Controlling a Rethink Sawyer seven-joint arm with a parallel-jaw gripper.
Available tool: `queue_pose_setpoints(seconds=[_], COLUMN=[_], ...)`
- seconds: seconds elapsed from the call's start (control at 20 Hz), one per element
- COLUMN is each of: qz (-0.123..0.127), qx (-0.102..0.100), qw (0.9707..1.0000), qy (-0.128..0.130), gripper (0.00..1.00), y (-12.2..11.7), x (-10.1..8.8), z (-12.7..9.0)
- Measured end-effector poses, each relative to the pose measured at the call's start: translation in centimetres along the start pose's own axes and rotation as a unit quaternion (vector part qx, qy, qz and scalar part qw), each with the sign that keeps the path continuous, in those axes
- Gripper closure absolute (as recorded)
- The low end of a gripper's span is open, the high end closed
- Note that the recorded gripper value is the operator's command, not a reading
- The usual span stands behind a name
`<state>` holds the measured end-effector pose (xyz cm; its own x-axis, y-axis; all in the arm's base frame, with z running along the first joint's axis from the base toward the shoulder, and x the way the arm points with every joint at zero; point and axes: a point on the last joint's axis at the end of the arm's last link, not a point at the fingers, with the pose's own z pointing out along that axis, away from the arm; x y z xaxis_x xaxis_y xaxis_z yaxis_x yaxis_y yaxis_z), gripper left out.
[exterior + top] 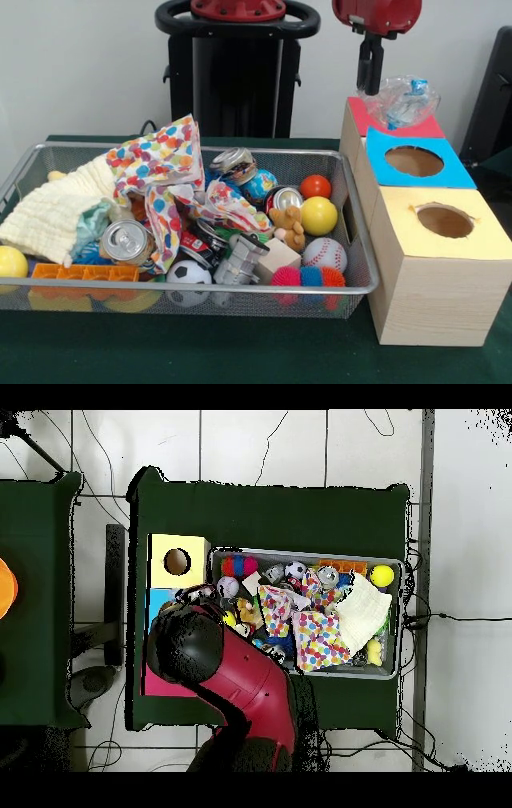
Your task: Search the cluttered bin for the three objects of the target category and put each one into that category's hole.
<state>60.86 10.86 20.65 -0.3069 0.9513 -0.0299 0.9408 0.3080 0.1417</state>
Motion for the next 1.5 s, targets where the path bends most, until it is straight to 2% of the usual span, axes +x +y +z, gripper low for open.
queue_pose_setpoints(seconds=[0.8, 1.5], qz=[0.031, 0.036], qx=[0.026, 0.012], qw=[0.9992, 0.9993], qy=[0.002, -0.002], gripper=[1.0, 1.0], y=[-0.4, 1.2], x=[0.0, -0.3], z=[3.4, 3.1])
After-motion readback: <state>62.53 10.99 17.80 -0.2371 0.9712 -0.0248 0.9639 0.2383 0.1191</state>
